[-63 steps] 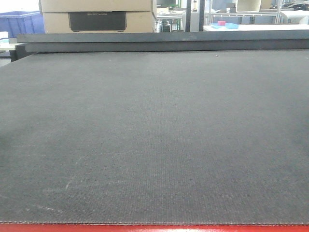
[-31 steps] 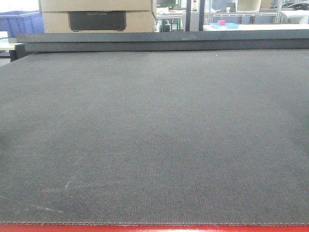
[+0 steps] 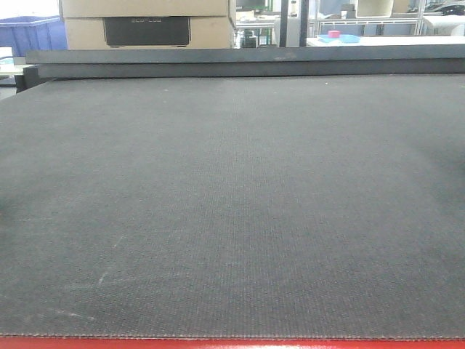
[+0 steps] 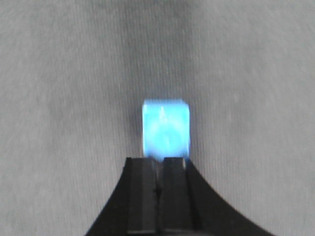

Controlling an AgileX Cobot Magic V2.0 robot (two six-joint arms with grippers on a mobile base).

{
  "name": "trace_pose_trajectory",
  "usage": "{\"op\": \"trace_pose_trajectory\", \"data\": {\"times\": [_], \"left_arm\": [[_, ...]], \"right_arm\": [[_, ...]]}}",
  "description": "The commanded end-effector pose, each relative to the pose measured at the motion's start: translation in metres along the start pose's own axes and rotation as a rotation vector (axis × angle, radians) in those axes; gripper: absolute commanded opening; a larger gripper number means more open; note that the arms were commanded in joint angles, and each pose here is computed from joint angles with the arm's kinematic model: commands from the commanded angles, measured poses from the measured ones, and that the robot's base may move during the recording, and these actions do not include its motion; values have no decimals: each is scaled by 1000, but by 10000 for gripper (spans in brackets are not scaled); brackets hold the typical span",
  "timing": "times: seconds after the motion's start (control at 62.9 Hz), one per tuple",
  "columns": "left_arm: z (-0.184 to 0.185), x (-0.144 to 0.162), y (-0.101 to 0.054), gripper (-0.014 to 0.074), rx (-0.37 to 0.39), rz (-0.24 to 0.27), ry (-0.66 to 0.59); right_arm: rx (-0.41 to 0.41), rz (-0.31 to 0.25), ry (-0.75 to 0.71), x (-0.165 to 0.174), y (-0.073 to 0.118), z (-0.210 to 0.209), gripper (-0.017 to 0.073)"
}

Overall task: Grab block from conveyor and place in blue bin
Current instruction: 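Position left gripper over green block and right gripper over blue block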

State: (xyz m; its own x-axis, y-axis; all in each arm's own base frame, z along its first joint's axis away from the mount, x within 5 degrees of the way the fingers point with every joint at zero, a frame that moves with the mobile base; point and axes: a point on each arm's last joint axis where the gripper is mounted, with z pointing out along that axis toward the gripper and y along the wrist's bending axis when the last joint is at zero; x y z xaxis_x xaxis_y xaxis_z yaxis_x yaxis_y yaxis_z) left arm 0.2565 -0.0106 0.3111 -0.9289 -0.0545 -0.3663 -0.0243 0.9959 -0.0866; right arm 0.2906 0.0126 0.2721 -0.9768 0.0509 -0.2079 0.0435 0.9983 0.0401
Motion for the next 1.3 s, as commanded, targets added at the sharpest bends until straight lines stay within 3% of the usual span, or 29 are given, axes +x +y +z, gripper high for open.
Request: {"op": "trace_pose_trajectory", "data": {"times": [0.0,0.111,0.238,0.397,1.065,1.287], "left_arm": [[-2,-2,-1,-111,10,-3,-13],[-2,-2,-1,-111,10,-3,-13],[-2,-2,-1,-111,10,-3,-15],[-2,-2,-1,-111,10,-3,-16],[-1,-2,-1,-111,10,-3,-14],[-1,-2,-1,-111,10,-3,-12]], "right_arm": [[12,-16,16,-12,-1,2,42],[14,-33,52,-16,-1,10,273],[8,-18,84,-19,-6,21,378],[-24,-13,79,-21,-11,32,381],[-19,-49,126,-7,-14,71,379],[-19,-49,111,-9,-14,71,262]]}}
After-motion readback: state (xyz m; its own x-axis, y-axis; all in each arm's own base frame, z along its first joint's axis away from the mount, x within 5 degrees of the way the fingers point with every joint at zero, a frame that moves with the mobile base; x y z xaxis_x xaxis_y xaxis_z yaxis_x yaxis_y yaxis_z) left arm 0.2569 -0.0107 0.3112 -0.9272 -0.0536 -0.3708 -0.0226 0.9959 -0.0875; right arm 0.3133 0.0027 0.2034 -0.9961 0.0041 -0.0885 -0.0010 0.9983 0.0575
